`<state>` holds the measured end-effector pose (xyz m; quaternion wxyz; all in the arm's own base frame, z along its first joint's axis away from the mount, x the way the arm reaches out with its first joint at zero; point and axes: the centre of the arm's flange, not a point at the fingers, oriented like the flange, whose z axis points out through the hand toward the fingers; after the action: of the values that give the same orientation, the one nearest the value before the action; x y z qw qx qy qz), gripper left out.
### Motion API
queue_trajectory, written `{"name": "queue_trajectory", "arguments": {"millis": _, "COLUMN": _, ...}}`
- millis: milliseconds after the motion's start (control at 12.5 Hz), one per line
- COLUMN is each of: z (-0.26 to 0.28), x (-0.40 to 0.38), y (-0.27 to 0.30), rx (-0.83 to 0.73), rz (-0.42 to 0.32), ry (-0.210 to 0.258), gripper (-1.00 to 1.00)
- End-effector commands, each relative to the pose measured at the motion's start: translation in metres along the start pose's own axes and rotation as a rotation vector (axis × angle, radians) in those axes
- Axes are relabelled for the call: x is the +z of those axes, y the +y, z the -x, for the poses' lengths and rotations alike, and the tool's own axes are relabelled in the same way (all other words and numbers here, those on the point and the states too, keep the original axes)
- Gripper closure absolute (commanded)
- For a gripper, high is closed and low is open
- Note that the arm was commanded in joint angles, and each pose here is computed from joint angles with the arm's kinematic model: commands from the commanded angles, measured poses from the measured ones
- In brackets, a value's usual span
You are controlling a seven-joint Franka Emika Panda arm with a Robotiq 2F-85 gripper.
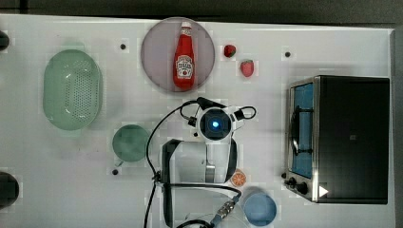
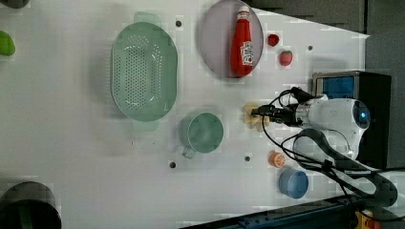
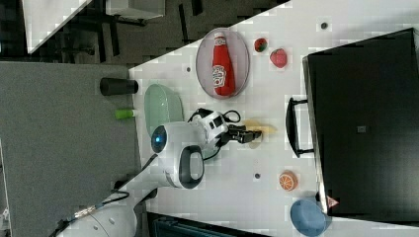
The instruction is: Pick Banana and place it in mug.
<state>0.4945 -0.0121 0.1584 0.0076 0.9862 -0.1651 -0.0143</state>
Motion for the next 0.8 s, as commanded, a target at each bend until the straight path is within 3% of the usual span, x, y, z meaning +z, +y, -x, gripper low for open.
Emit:
{"name": "queue_trajectory", "arguments": {"millis": 80, "z": 0.007, "x": 0.002, "y": 0.002, "rx": -0.018, "rz": 0.001, "ry": -0.004, "gripper": 0.37}}
{"name": "queue_trajectory", "arguments": {"millis": 320, "z": -0.005, "x": -0.05, "y": -0.001, "rx": -0.015, "rz": -0.023, "ry": 0.066, "gripper": 0.37}}
{"name": "queue_trajectory", "arguments": {"millis": 400, "z": -0.008, "x": -0.074, "y": -0.001, "rx": -0.015, "rz": -0.025, "ry": 0.07, "gripper": 0.37}}
{"name": "queue_trajectory", "arguments": {"millis": 560, "z": -0.012, "x": -0.142, "y": -0.002, "rx": -0.016, "rz": -0.014, "ry": 0.026, "gripper": 0.37}}
{"name": "queue_trajectory", "arguments": {"millis": 640, "z": -0.008, "x": -0.206, "y": -0.001, "rx": -0.016, "rz": -0.001, "ry": -0.021, "gripper": 0.37}}
{"name": "queue_trajectory", "arguments": {"millis": 720, "z": -0.006, "x": -0.24, "y": -0.001, "rx": -0.019, "rz": 0.0, "ry": -0.026, "gripper": 0.37}}
{"name": "queue_trajectory", "arguments": {"millis": 800, "z": -0.002, "x": -0.282, "y": -0.009, "rx": -0.036, "rz": -0.01, "ry": 0.009, "gripper": 0.37}}
